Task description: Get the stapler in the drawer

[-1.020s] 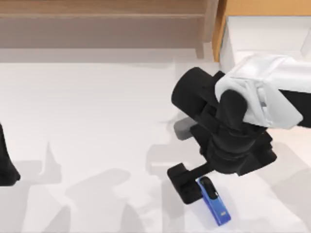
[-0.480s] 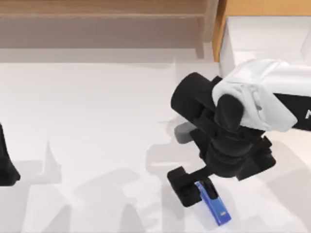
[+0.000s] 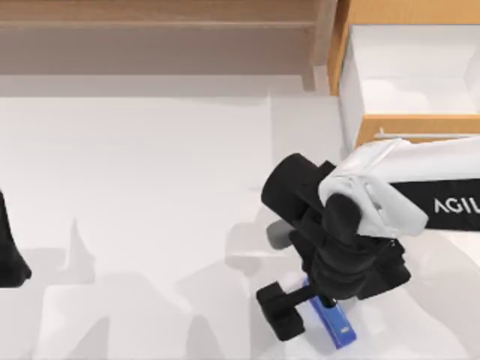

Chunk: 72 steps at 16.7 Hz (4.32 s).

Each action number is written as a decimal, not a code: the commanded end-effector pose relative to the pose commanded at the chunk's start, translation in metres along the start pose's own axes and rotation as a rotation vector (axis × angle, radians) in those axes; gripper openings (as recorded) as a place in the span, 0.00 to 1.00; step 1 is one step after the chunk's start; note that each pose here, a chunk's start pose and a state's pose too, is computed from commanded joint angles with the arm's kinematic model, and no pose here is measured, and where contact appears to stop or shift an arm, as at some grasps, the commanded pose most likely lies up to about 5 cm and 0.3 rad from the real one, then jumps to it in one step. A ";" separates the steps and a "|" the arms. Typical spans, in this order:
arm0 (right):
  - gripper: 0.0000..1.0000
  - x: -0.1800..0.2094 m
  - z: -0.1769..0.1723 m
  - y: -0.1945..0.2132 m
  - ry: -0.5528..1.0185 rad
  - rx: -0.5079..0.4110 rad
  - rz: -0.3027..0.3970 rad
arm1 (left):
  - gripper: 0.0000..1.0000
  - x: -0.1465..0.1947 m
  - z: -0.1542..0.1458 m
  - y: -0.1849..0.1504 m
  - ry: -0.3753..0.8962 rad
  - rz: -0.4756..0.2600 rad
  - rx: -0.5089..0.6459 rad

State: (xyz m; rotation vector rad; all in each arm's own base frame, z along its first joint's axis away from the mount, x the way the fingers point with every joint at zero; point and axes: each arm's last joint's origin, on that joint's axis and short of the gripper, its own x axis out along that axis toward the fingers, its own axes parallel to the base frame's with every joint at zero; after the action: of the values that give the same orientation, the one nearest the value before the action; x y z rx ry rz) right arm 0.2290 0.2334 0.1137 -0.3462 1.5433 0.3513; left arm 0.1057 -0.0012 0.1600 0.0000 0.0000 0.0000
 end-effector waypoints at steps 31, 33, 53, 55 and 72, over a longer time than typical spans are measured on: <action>0.00 -0.019 0.000 0.000 -0.002 -0.001 -0.004 | 1.00 0.000 0.000 0.000 0.000 0.000 0.000; 0.00 -0.026 0.000 0.000 0.003 -0.001 -0.005 | 1.00 0.000 0.000 0.000 0.000 0.000 0.000; 0.00 -0.172 0.123 -0.138 -0.407 0.239 -0.008 | 1.00 0.000 0.000 0.000 0.000 0.000 0.000; 0.00 -0.160 0.133 -0.184 -0.353 0.322 -0.050 | 1.00 0.000 0.000 0.000 0.000 0.000 0.000; 0.00 -0.045 0.157 -0.252 -0.003 0.457 -0.029 | 1.00 0.000 0.000 0.000 0.000 0.000 0.000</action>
State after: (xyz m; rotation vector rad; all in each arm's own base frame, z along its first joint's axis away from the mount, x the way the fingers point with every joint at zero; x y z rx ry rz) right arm 0.4788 0.0731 0.1575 -0.0102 1.5628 -0.0289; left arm 0.1057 -0.0012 0.1600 0.0000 0.0000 0.0000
